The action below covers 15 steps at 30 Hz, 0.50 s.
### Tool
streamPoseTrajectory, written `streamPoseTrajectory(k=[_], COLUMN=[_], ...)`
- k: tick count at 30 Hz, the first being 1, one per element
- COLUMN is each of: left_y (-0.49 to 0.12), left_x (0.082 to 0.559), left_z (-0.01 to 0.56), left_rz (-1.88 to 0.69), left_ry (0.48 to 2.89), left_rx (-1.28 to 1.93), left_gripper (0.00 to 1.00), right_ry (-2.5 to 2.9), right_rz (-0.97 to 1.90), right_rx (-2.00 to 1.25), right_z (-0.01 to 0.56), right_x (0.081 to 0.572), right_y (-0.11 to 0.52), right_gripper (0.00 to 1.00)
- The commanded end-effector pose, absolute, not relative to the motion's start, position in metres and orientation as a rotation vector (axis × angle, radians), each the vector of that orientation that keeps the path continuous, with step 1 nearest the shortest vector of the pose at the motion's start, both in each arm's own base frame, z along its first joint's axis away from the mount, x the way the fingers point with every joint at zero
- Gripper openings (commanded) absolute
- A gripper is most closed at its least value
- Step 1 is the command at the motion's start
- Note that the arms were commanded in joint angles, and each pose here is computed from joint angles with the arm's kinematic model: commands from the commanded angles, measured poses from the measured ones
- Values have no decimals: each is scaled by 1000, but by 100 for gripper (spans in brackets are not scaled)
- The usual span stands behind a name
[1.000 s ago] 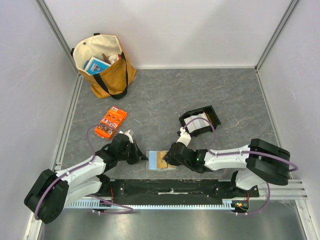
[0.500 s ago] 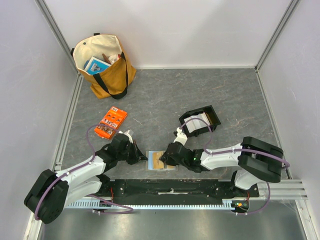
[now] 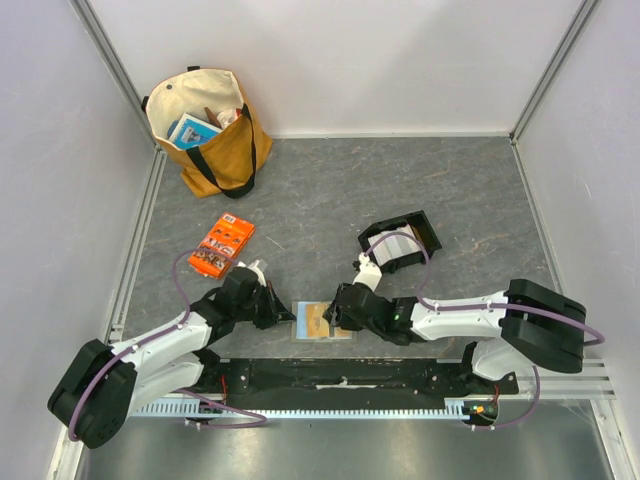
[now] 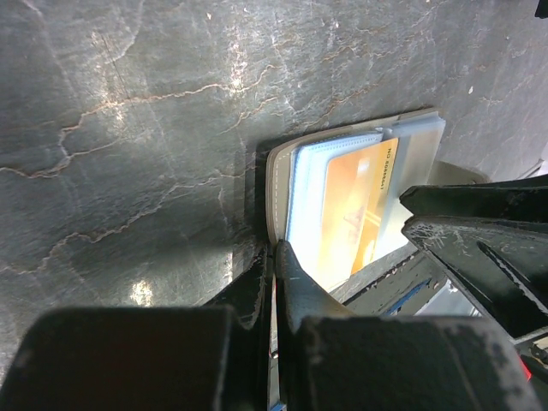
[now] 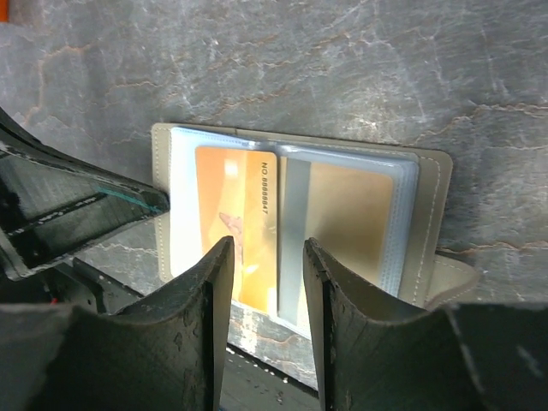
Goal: Put the credit cards into the card holder
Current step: Insert the credit card into the card holder.
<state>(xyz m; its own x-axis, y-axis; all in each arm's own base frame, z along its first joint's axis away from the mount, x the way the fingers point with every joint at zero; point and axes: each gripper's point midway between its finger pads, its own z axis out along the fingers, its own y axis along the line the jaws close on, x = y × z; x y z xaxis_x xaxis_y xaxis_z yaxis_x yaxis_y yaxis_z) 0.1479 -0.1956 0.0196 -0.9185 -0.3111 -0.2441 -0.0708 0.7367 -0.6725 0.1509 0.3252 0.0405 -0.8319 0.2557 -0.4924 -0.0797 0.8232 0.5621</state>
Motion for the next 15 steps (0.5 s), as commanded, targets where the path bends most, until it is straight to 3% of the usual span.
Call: streamPoseTrajectory(k=[1, 15], left_y=[-199, -198], left_x=[154, 153], left_z=[26, 26], left_rz=[-1000, -998], left_ry=[2572, 2573], left_rx=[-297, -299], left_gripper=[2, 2], right_ry=[2433, 2483], right_rz=[744, 844], right_rx=[85, -62], right_z=[43, 36], right_x=[154, 138], right_y=[329, 369], right_gripper=[45, 42])
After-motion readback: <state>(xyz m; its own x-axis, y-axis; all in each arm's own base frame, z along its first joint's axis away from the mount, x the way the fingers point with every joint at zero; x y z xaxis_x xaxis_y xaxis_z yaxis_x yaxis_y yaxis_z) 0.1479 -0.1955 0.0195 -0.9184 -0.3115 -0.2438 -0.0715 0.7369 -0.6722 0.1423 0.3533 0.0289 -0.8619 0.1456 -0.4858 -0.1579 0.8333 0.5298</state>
